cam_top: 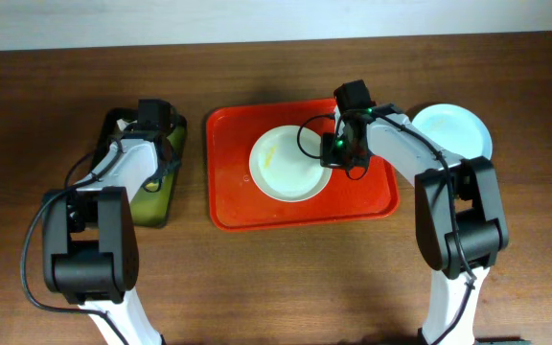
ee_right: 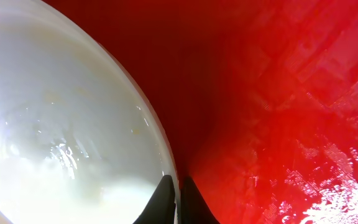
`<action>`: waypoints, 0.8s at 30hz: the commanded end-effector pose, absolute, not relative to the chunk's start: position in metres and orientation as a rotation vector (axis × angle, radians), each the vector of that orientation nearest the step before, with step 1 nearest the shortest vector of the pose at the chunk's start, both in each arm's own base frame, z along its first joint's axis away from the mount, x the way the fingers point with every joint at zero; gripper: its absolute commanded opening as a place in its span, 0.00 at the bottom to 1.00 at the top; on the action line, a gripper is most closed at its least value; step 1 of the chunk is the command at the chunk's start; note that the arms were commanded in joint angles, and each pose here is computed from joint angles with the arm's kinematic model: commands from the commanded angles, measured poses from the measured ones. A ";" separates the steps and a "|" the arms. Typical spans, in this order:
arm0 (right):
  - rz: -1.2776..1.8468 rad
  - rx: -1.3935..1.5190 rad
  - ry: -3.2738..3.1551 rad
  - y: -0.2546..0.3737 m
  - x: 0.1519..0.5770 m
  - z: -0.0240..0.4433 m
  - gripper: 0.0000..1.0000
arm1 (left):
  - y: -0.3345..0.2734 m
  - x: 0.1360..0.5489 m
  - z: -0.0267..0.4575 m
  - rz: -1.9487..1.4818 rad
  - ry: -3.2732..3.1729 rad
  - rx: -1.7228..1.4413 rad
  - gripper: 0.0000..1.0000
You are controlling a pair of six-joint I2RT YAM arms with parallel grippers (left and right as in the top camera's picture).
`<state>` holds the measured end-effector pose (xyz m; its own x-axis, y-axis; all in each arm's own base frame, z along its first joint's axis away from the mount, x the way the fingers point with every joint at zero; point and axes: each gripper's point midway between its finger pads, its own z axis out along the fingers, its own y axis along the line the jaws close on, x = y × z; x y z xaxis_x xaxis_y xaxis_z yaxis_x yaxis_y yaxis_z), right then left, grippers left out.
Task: Clean dirty plates on tray and stack at the side
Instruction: 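Dip the sponge and scrub the cream plate with the left gripper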
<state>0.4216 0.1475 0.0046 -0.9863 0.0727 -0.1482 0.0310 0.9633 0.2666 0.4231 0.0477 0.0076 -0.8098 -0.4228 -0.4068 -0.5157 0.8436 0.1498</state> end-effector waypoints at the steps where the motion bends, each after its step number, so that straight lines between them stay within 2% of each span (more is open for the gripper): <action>1: 0.240 0.115 3.019 0.127 0.410 -0.028 0.04 | 0.050 0.429 0.015 0.387 2.716 -0.543 0.00; 5: 0.241 0.114 3.017 0.127 0.410 -0.027 0.04 | 0.045 0.446 0.099 0.293 2.586 -0.543 0.00; 6: 0.243 0.114 3.012 0.128 0.411 -0.027 0.04 | 0.032 0.449 0.127 0.175 2.543 -0.523 0.00; 9: 0.252 0.110 3.002 0.129 0.414 -0.027 0.04 | -0.003 0.445 0.163 -0.104 2.513 -0.448 0.00; 13: 0.286 0.102 3.003 0.134 0.413 -0.026 0.04 | -0.065 0.433 0.148 -0.417 2.606 -0.313 0.00; 16: 0.498 -0.138 2.970 0.159 0.412 -0.019 0.04 | -0.110 0.427 0.116 -0.442 2.692 -0.198 0.00; 24: 0.527 -0.234 2.950 0.173 0.409 -0.018 0.04 | -0.199 0.420 0.075 -0.491 2.726 0.067 0.00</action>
